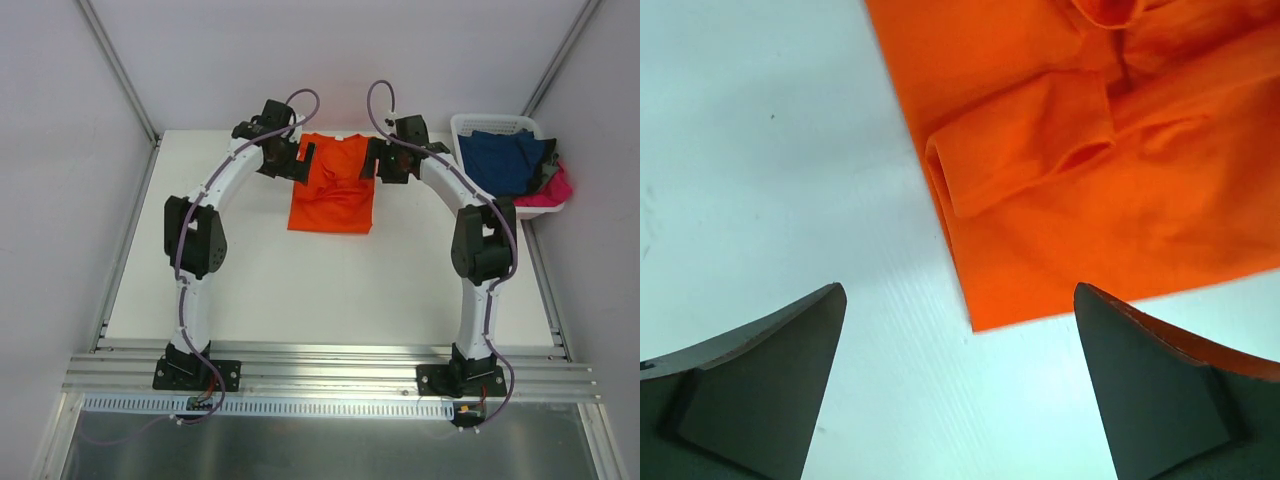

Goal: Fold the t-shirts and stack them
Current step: Fold the folded rectangular tshirt in 1/3 of the way

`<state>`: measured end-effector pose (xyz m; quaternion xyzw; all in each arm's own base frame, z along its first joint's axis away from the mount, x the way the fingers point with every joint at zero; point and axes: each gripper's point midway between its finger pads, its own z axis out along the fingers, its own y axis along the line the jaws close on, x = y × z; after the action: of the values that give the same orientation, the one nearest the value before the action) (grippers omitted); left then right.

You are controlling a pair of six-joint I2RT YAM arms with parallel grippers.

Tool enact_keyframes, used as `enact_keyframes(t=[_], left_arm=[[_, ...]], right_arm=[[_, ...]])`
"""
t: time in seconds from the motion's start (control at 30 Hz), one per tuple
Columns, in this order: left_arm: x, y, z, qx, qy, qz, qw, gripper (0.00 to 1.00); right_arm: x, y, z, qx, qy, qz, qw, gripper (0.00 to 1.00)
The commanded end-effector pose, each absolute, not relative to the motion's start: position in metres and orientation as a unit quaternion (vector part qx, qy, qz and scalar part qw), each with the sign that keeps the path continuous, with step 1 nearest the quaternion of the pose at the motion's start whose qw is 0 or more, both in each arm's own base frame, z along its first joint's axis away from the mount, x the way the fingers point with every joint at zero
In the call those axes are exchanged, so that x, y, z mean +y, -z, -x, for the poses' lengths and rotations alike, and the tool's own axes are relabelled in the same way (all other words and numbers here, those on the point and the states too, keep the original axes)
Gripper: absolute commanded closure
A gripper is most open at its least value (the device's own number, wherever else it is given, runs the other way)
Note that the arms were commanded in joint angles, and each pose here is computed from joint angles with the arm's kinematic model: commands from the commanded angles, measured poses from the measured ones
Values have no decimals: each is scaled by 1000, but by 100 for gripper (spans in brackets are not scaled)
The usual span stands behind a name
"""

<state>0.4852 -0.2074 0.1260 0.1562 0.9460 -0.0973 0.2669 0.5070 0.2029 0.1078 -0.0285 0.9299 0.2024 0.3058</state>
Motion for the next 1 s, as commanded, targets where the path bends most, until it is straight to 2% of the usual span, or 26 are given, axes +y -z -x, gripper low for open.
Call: enact_keyframes(t=[0.0, 0.33, 0.6, 0.83, 0.97], left_arm=[[-212, -167, -460, 939, 132, -151, 280, 1], [-230, -144, -428, 944, 187, -166, 217, 4], [-237, -120, -413, 947, 212, -167, 172, 9], [-237, -110, -412, 950, 210, -166, 162, 9], [-235, -107, -411, 951, 204, -166, 160, 10]], right_arm=[[218, -162, -492, 910, -232, 37, 341, 24], [256, -139, -470, 916, -262, 52, 298, 26], [263, -109, -490, 925, -256, 44, 278, 27], [264, -79, -504, 931, -251, 34, 263, 27], [266, -81, -523, 926, -247, 34, 282, 28]])
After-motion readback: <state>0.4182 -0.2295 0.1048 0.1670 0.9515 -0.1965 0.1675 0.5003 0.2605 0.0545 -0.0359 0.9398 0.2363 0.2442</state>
